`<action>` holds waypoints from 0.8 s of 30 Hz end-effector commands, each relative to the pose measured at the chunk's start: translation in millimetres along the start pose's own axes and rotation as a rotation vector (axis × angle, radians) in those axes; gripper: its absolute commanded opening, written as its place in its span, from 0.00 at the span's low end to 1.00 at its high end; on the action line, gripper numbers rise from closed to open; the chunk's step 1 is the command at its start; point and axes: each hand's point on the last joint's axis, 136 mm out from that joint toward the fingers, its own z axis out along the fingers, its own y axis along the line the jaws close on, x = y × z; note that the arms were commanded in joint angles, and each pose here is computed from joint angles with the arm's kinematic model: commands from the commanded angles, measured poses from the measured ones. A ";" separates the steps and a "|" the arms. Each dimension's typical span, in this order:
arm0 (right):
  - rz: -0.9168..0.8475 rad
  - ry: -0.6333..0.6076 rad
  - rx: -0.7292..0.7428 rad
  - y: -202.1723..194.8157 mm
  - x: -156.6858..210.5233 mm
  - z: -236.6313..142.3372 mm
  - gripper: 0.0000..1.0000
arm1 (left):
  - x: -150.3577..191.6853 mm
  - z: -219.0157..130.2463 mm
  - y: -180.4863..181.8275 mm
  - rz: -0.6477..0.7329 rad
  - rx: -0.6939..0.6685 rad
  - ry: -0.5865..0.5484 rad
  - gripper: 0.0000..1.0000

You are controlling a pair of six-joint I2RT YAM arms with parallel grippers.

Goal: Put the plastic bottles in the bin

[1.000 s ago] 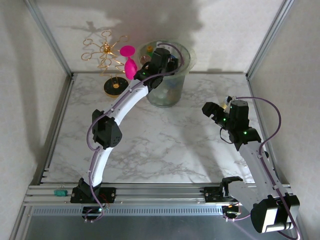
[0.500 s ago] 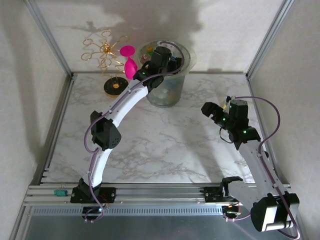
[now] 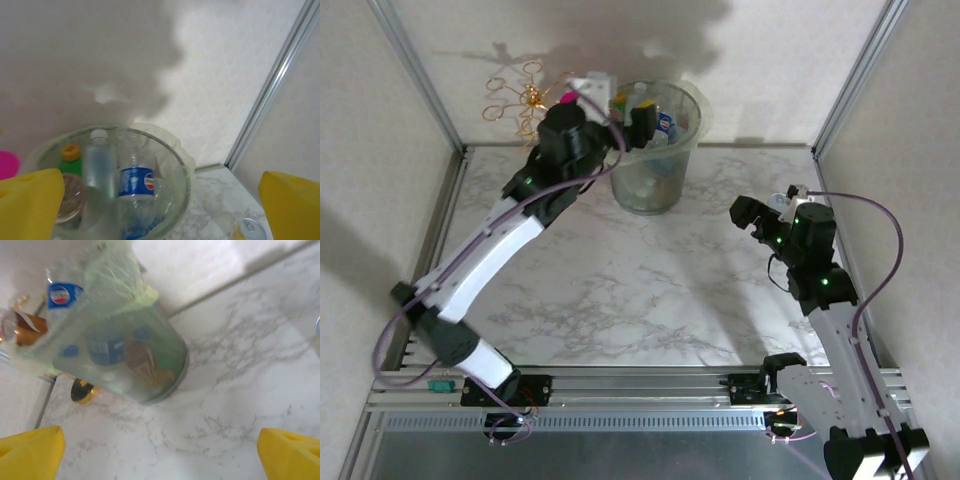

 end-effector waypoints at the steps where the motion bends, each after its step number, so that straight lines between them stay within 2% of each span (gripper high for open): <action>1: -0.028 -0.196 0.064 0.6 -42.9 -25.3 0.99 | 1.2 -36.5 30.8 -0.049 -0.128 -0.104 0.99; 5: 0.042 -0.333 0.172 -18.9 -62.9 -43.6 0.99 | 21.6 -94.0 81.7 -0.077 -0.314 -0.147 0.99; 9: 0.078 -0.408 0.228 -37.9 -63.2 -38.0 0.99 | 49.2 -138.0 95.8 -0.023 -0.281 -0.154 0.99; 12: 0.061 -0.438 0.212 -44.6 -58.0 -20.5 0.99 | 63.5 -159.6 121.7 0.031 -0.371 -0.194 0.99; 14: 0.004 -0.451 0.185 -42.0 -57.2 -11.5 0.99 | 89.9 -161.7 139.1 0.076 -0.440 -0.154 0.99; 17: -0.148 -0.447 0.073 -21.7 -54.4 3.7 0.99 | 148.3 -139.0 131.6 0.255 -0.334 0.021 0.99; 20: -0.186 -0.424 0.039 -15.7 -53.3 23.2 0.99 | 170.7 -131.7 154.1 0.225 -0.412 0.027 0.99; 22: -0.256 -0.395 0.026 -12.1 -49.8 36.3 0.99 | 180.4 -134.0 181.0 0.166 -0.483 -0.003 0.99; 24: -0.272 -0.405 0.022 -14.6 -47.0 44.1 0.99 | 192.9 -135.5 210.6 0.062 -0.485 -0.029 0.99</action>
